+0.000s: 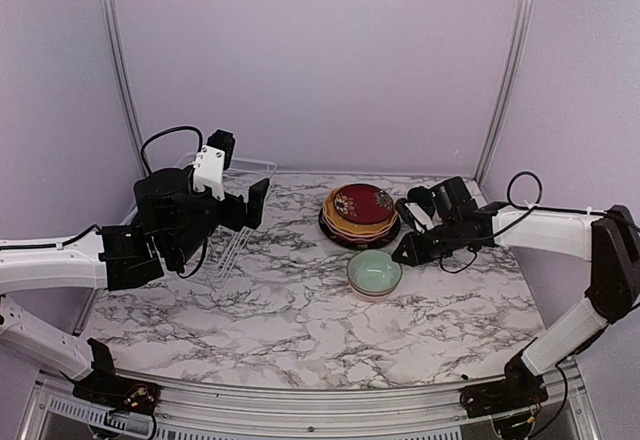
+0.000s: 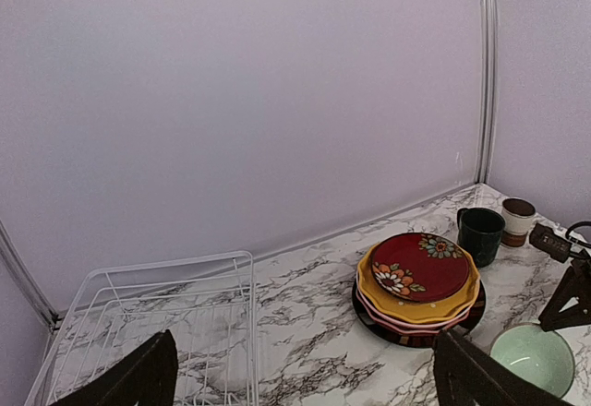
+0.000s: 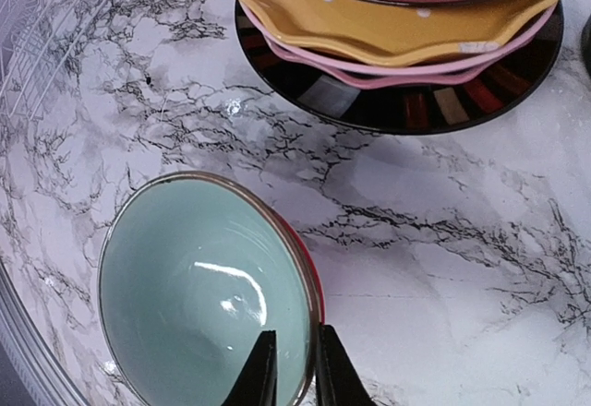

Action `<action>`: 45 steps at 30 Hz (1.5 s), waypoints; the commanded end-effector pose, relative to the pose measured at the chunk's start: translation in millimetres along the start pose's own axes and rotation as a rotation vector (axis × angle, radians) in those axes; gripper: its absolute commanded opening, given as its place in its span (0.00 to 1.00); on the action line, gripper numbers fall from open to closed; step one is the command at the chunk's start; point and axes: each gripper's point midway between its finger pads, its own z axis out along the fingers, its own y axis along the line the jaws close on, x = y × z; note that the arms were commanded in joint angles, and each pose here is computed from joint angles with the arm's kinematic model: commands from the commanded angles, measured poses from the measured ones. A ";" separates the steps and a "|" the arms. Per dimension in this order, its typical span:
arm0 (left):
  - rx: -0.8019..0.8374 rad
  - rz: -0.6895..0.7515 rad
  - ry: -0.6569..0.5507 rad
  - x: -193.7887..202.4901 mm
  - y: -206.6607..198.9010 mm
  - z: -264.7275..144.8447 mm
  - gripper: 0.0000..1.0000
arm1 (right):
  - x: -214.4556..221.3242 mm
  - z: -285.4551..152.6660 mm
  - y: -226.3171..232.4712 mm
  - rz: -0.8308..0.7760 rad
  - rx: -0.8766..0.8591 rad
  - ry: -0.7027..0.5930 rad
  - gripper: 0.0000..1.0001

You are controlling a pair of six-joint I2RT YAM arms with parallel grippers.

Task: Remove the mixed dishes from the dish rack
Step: Place the bowl in the bowl, then reset both arms

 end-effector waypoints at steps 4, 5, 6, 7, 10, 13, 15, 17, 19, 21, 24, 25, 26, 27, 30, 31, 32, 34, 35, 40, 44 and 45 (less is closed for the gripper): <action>-0.014 -0.005 0.003 0.8 7.6 -3.0 0.99 | 8.8 9.4 -7.4 0.023 0.017 0.037 0.08; -0.014 -0.005 0.002 0.3 7.8 -3.4 0.99 | 9.7 10.0 -8.0 0.024 0.017 0.040 0.08; -0.016 -0.003 0.004 0.8 8.1 -3.2 0.99 | 9.6 10.5 -8.0 0.024 0.018 0.041 0.07; -0.017 -0.002 0.005 1.1 8.4 -3.2 0.99 | 9.9 10.5 -7.9 0.023 0.017 0.042 0.07; -0.021 -0.002 0.011 1.6 8.9 -3.0 0.99 | 6.7 7.5 -4.9 0.020 0.008 0.035 0.09; -0.024 -0.008 0.035 4.3 8.5 0.0 0.99 | -5.7 -3.0 0.6 0.008 0.001 0.000 0.16; -0.021 -0.027 0.094 11.5 5.9 7.9 0.99 | -25.1 -20.2 9.1 -0.014 -0.006 -0.056 0.30; -0.025 -0.045 0.131 15.0 4.8 13.2 0.99 | -35.3 -29.9 13.7 -0.029 -0.009 -0.087 0.39; -0.031 -0.048 0.168 17.9 4.6 17.8 0.99 | -45.3 -39.5 18.2 -0.045 -0.013 -0.121 0.49; -0.031 -0.059 0.191 18.2 4.4 21.4 0.99 | -54.9 -49.2 23.2 -0.062 -0.018 -0.155 0.59; -0.009 -0.071 0.234 22.6 3.2 24.7 0.99 | -68.0 -63.0 30.8 -0.088 -0.030 -0.207 0.70; 0.006 -0.084 0.243 23.8 2.2 25.2 0.99 | -71.3 -67.2 34.0 -0.097 -0.039 -0.223 0.72; 0.018 -0.100 0.250 24.1 2.7 25.4 0.99 | -75.5 -72.0 37.8 -0.108 -0.051 -0.243 0.74; 0.028 -0.122 0.254 24.9 4.0 25.4 0.99 | -79.2 -76.5 42.4 -0.120 -0.066 -0.264 0.75; 0.047 -0.202 0.259 26.0 12.1 23.9 0.99 | -89.7 -92.2 51.3 -0.143 -0.089 -0.339 0.80; 0.049 -0.245 0.265 28.3 15.6 23.8 0.99 | -91.9 -96.2 52.5 -0.142 -0.092 -0.361 0.81; 0.051 -0.275 0.271 31.3 19.1 23.5 0.99 | -94.0 -99.5 55.0 -0.147 -0.100 -0.383 0.82; 0.048 -0.333 0.291 39.8 27.5 24.2 0.99 | -95.0 -102.7 58.4 -0.150 -0.121 -0.415 0.83; 0.048 -0.357 0.303 44.3 30.6 24.4 0.99 | -94.8 -103.2 59.2 -0.148 -0.128 -0.428 0.83; 0.028 -0.441 0.391 77.0 41.0 22.4 0.99 | -82.0 -94.2 54.3 -0.126 -0.142 -0.456 0.84; 0.012 -0.467 0.443 100.1 43.1 16.6 0.99 | -64.0 -79.3 47.5 -0.101 -0.151 -0.444 0.84; 0.011 -0.470 0.455 105.4 43.0 15.2 0.99 | -62.9 -77.8 47.8 -0.103 -0.159 -0.452 0.84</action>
